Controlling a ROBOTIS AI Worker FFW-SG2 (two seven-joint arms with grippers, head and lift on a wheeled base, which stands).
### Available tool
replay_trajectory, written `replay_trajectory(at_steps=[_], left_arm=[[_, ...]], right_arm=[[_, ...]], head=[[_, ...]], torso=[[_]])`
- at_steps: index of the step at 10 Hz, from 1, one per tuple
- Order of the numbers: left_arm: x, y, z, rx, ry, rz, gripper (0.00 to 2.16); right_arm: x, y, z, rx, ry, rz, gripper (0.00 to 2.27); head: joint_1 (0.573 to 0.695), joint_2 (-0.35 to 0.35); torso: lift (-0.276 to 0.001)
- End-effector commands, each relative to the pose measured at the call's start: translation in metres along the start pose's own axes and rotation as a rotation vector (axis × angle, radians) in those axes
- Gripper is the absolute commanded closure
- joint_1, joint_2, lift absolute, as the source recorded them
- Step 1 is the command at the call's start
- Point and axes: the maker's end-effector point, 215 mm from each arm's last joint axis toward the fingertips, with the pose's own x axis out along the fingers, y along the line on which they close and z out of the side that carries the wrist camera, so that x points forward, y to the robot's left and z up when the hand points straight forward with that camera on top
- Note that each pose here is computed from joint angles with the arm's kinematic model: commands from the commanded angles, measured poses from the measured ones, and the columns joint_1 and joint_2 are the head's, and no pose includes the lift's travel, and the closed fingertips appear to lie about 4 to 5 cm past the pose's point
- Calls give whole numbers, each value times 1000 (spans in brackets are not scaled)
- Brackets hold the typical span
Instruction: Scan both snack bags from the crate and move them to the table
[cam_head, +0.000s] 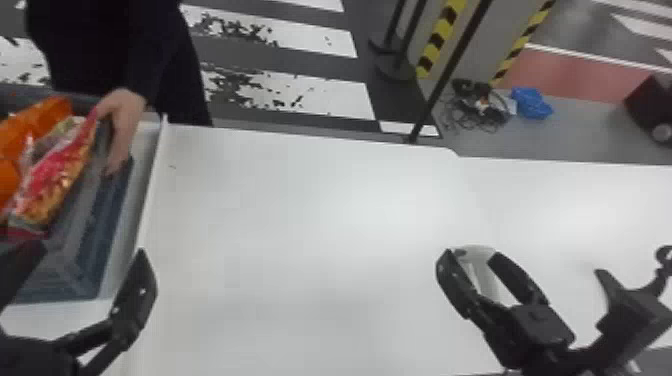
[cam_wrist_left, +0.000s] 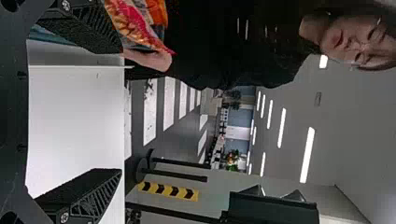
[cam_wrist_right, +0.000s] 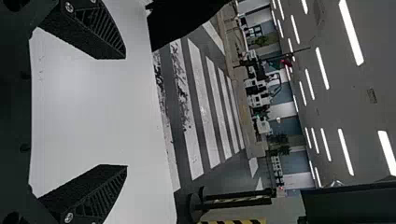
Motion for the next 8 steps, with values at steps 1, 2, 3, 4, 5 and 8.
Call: replay_trajectory(at_steps=[1,2,3,4,5,8], left_arm=[[0,4,-1,5,-2,6,87],[1,13,1,14,-25,20,87],[8,26,2,20,-41,42,87],[16,35,3,28,-51,56,87],[25,50,-6,35,-24,89,87],[36,89,-24,70,11,177,87]], right_arm=[[0,0,-1,2,3,-1,90],[-1,0,-2,4,5,-1,90],[-2,0,-1,3,0,1,90],[-1,2,-1,4,2,4,90],[-2,3,-1,3,3,8,90],[-1,7,1,4,-3,22,90]], head=[[695,-271],[695,-269],[695,-262],[695,-244],[695,-221],[695,-144]], torso=[[-87],[-87],[-87],[-87],[-87],[-87]])
